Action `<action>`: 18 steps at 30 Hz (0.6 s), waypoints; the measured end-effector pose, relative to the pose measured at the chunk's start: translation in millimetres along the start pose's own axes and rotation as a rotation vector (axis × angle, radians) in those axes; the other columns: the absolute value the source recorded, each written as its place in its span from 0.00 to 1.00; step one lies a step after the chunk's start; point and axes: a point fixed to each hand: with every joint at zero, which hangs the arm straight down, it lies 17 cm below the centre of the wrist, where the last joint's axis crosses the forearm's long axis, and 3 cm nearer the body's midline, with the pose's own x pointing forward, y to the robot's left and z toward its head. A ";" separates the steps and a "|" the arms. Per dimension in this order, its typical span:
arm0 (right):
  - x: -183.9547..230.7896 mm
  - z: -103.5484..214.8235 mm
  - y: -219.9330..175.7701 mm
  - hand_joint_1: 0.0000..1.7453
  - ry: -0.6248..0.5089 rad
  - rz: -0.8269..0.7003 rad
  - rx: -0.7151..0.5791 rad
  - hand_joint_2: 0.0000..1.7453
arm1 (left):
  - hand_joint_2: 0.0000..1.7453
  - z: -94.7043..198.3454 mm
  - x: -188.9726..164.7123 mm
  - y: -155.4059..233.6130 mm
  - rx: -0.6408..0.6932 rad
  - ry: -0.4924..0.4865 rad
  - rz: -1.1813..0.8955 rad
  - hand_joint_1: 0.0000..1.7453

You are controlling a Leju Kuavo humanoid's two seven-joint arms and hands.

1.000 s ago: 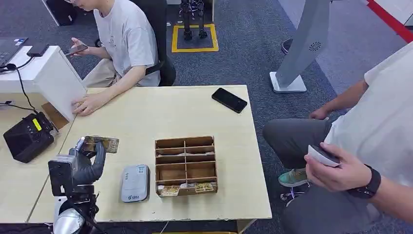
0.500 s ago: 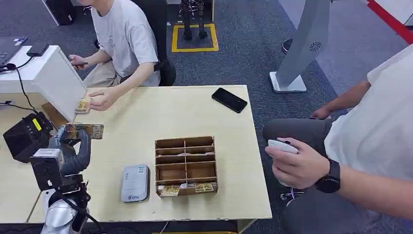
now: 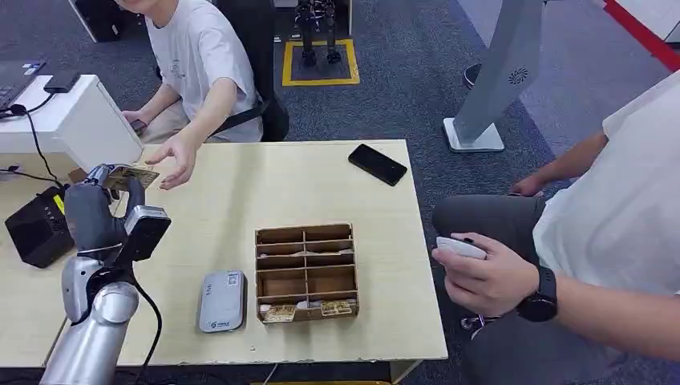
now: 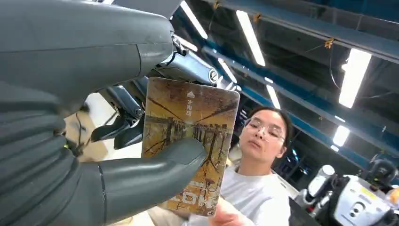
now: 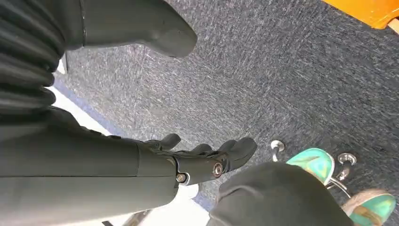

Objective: Pass the card to the sensor for recognition and then transmit it.

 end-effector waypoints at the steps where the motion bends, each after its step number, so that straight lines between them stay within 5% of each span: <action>1: -0.1 -0.1 -0.1 0.00 -0.001 0.002 0.001 1.00 | 1.00 -1.0 -1.1 -1.4 -0.003 -0.005 -0.033 1.00; 16: -0.7 -0.3 0.0 0.00 -0.008 0.013 0.007 1.00 | 1.00 -4.6 -16.6 -14.2 -0.035 0.006 -0.092 1.00; 17: -0.6 -0.3 -0.1 0.00 -0.009 0.013 0.007 1.00 | 1.00 -4.2 -17.7 -14.6 -0.037 0.006 -0.095 0.00; 18: -0.7 -0.2 0.2 0.00 -0.009 0.013 0.008 1.00 | 1.00 -3.7 -18.9 -15.3 -0.040 0.007 -0.097 0.00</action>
